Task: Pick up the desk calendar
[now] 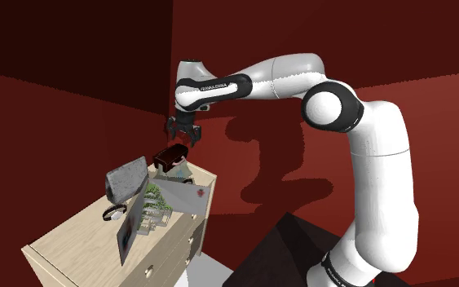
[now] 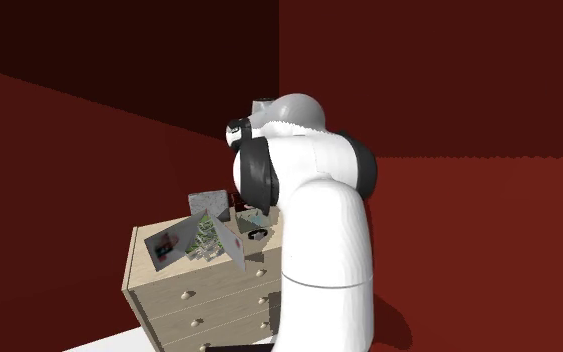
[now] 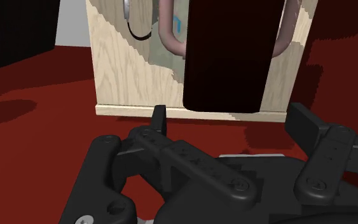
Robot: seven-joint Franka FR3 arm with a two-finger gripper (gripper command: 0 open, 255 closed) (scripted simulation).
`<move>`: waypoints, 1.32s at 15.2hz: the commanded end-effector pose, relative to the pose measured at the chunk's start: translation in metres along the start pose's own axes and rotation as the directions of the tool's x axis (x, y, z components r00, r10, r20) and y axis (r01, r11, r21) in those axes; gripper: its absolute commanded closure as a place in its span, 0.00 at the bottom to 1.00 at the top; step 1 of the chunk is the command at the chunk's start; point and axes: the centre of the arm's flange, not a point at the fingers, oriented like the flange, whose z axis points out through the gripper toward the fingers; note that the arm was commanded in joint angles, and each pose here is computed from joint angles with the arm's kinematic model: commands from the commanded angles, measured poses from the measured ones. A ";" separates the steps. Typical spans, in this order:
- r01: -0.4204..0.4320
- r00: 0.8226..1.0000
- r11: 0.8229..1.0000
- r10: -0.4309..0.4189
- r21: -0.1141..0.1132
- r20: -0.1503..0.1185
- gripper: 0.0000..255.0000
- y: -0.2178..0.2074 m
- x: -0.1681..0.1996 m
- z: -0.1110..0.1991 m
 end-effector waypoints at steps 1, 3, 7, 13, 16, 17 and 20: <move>-0.004 1.000 1.000 0.004 0.000 -0.001 0.00 -0.002 0.001 0.011; -0.004 1.000 1.000 0.004 0.000 -0.001 0.00 -0.002 0.001 0.022; -0.004 1.000 1.000 0.004 0.000 -0.001 1.00 -0.003 0.001 0.030; -0.004 1.000 1.000 0.004 0.000 -0.001 1.00 -0.002 0.001 0.030; -0.004 1.000 1.000 0.004 0.000 -0.001 1.00 -0.002 0.001 0.030; -0.004 1.000 1.000 0.004 0.000 -0.001 1.00 -0.002 0.001 0.025; -0.004 1.000 1.000 0.004 0.000 -0.001 1.00 -0.002 0.001 0.009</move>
